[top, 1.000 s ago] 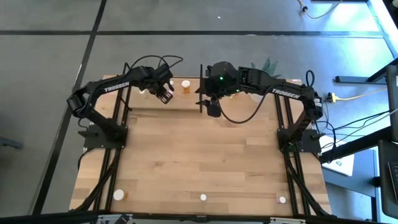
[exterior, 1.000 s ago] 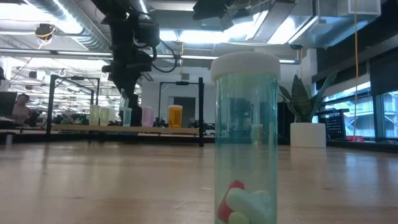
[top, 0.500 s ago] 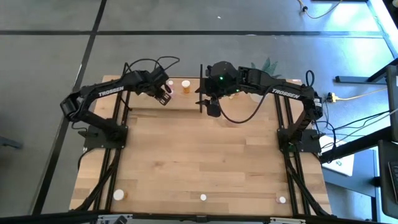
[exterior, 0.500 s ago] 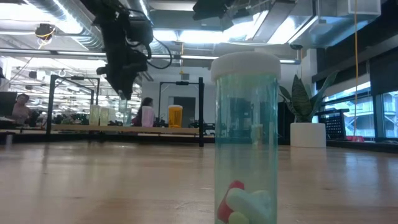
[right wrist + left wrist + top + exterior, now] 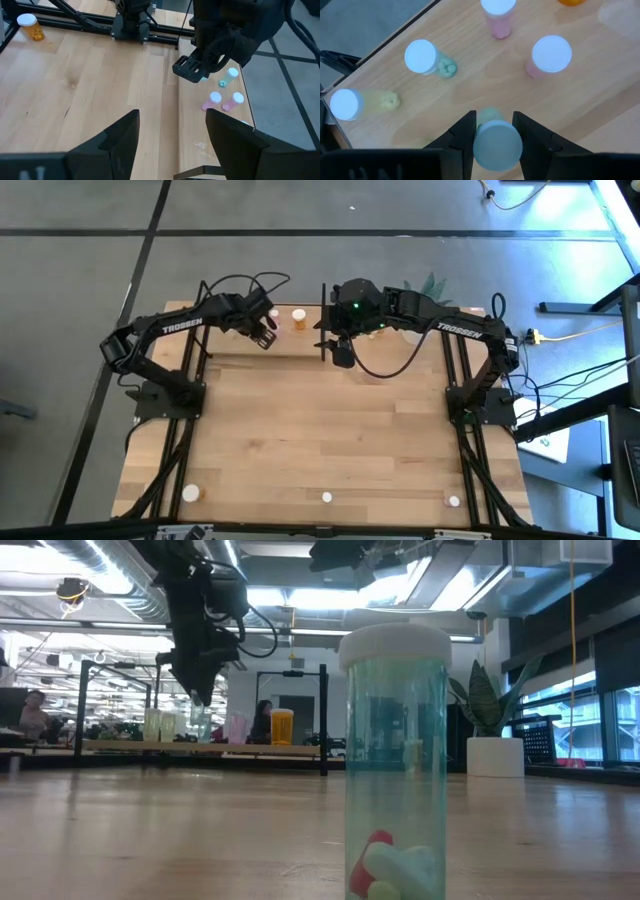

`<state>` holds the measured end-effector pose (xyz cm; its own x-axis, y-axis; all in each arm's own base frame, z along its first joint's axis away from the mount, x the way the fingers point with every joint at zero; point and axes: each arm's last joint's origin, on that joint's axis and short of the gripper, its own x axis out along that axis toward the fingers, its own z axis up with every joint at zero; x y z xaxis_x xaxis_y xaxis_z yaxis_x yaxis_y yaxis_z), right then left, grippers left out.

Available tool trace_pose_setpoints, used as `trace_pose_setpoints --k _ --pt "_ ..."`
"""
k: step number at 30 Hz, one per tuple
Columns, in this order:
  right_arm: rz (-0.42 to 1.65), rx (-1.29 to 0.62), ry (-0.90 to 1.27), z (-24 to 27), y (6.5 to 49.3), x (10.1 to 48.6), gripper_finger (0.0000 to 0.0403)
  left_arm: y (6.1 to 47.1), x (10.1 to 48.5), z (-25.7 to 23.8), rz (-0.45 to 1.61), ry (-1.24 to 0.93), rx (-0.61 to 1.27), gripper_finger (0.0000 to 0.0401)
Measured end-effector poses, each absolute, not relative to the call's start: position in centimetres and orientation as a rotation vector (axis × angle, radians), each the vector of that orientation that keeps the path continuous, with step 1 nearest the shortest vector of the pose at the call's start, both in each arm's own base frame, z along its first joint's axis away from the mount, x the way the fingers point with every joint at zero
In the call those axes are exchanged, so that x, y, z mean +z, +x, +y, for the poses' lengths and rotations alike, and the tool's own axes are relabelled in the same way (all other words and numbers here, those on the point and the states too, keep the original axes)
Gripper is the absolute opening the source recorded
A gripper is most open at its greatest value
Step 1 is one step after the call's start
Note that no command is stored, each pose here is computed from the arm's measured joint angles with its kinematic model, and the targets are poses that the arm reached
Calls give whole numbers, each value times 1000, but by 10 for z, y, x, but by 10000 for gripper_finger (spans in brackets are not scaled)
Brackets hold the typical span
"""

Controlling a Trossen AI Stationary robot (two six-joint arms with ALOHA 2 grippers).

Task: Pick and place medicine bottles onto shelf by color
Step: Put the left green pill bottle on the shelf and align it with the other green pill bottle

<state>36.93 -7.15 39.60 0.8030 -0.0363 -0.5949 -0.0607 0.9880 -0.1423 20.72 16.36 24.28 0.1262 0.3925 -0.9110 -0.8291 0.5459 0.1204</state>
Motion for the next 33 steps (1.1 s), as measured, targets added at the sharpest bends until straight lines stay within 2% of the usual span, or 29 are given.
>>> trace_pose_setpoints --k 14,23,33 --pt "639 13 -157 -72 369 396 231 204 243 168 1095 -528 990 110" --pt "639 13 -157 -72 369 396 231 202 222 167 1069 -557 979 110" --pt "639 13 -157 -72 369 396 231 198 222 173 1050 -578 1018 110"
